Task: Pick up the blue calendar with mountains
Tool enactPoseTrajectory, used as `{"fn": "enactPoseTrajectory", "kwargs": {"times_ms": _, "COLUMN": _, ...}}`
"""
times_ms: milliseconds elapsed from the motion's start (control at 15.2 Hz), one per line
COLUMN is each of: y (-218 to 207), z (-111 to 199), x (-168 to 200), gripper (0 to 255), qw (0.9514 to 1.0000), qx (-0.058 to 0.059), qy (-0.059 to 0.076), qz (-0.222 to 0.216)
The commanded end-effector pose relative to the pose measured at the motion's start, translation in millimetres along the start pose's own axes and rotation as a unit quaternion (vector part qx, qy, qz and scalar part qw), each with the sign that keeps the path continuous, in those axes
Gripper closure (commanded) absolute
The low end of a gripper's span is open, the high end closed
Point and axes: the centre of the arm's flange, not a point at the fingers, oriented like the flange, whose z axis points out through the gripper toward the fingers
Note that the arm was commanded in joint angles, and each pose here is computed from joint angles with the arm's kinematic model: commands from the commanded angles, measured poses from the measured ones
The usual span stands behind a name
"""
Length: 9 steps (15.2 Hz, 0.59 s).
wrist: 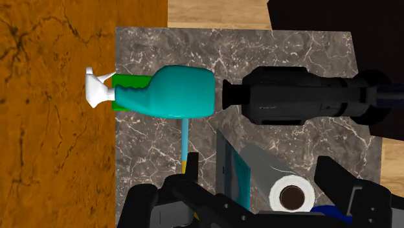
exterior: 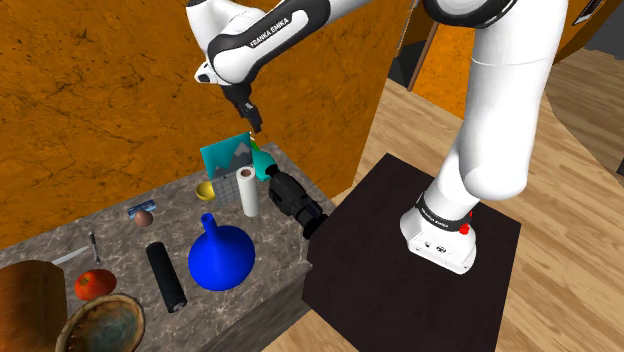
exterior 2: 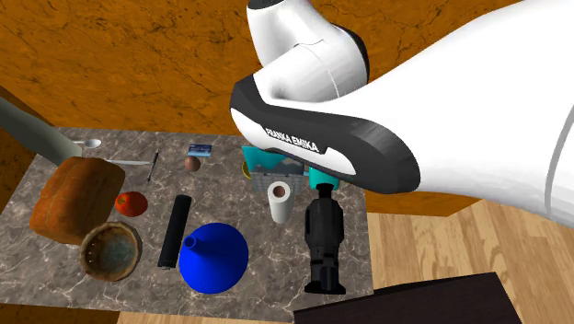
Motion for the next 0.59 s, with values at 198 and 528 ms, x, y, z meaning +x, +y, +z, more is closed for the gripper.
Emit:
{"fn": "enactPoseTrajectory", "kwargs": {"times_ms": 198, "y": 0.6, "z": 28.6, "x": 11.0, "gripper": 0, "qw": 1.0000, "qx": 0.000, "qy": -0.001, "qz": -0.010}}
{"fn": "enactPoseTrajectory", "kwargs": {"times_ms": 528, "y": 0.8, "z": 41.9, "x": 13.9, "gripper": 0, "qw": 1.0000, "qx": 0.000, "qy": -0.001, "qz": -0.010}}
